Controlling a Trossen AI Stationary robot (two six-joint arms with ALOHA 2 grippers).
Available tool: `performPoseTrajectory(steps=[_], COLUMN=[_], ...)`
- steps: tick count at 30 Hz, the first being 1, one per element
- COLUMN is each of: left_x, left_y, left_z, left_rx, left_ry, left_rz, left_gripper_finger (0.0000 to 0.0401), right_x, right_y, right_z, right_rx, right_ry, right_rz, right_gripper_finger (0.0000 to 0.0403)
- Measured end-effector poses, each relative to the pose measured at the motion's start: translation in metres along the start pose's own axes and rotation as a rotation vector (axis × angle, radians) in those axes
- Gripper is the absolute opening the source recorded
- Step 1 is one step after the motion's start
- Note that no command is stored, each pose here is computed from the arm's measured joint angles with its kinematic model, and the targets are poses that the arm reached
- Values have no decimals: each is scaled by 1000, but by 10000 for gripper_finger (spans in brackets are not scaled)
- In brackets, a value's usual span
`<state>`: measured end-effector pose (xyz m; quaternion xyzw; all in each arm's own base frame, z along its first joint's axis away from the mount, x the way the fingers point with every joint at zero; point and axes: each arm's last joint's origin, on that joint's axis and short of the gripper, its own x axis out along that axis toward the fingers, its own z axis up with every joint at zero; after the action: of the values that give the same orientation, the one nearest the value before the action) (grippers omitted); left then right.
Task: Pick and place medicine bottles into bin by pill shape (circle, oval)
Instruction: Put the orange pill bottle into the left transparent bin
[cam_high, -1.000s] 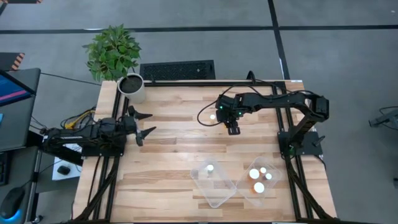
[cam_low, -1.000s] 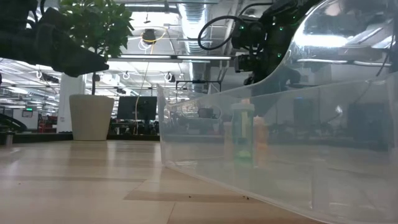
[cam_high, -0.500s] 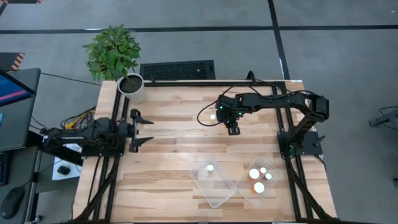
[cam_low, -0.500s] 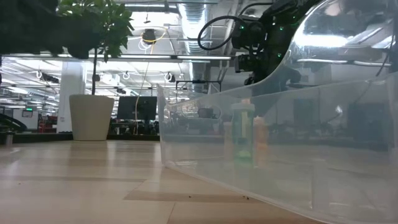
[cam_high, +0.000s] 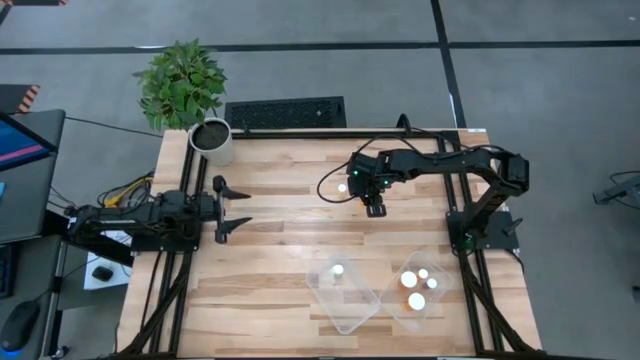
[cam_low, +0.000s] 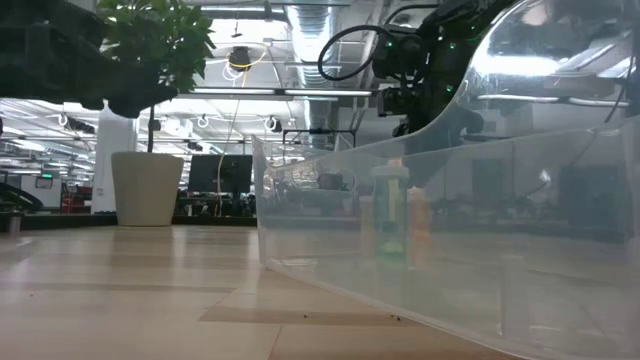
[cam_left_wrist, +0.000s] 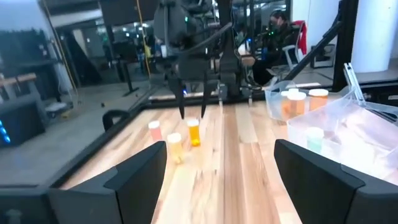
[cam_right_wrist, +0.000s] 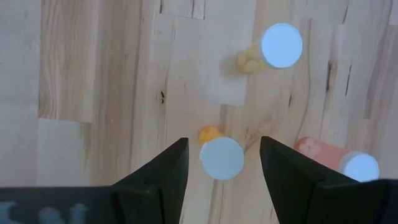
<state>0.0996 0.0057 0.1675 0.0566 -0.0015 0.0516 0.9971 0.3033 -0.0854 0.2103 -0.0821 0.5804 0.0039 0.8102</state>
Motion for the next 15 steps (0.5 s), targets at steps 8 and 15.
performPoseTrajectory(steps=[8,15], left_x=[0,0], left_y=[0,0], left_z=[-1,-1], left_rx=[-20,-40], left_ry=[7,7], left_rz=[5,-3], left_gripper_finger=[293,293], right_x=[0,0], right_y=[0,2], right_z=[-1,0], right_rx=[5,18], right_ry=[5,4], right_rz=[2,4], right_gripper_finger=[204,204])
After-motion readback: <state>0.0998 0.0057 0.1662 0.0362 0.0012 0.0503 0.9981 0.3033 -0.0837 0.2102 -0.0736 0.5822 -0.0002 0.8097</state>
